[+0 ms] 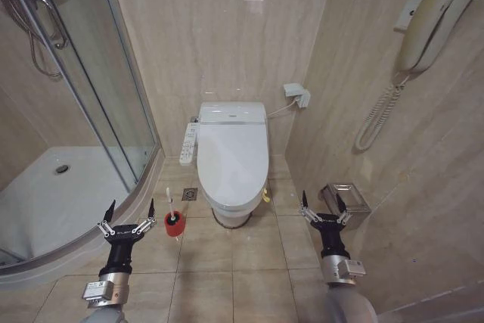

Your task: Open the toilet lid, clean the toilet bowl with a toilet brush, close the toilet lid, and flush.

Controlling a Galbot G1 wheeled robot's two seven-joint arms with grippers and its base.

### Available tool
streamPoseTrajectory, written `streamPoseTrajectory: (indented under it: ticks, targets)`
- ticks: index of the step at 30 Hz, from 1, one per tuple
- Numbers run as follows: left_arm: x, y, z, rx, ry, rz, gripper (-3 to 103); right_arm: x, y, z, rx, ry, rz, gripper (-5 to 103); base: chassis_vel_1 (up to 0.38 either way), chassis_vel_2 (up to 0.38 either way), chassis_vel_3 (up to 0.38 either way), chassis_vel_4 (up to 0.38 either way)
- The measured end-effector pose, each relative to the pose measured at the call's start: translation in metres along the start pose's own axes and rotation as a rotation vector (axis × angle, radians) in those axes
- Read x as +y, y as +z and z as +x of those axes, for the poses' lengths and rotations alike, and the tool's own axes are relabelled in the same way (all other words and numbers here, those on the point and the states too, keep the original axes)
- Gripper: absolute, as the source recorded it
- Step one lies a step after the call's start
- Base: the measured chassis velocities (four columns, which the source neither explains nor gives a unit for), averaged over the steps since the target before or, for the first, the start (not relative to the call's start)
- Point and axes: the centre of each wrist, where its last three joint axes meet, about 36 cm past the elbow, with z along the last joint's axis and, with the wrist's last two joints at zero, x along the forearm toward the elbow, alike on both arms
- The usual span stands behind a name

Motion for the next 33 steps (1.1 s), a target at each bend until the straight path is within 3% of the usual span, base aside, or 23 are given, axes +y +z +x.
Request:
streamPoseTrajectory:
  ticks: [33]
  targets:
    - [0.0000,0.0001,0.0001,0.000,0.000,0.000,100,0.0000,0.0001,0.0003,0.001,0.000,0.000,100,0.034,-0.031,-0.038,0.037]
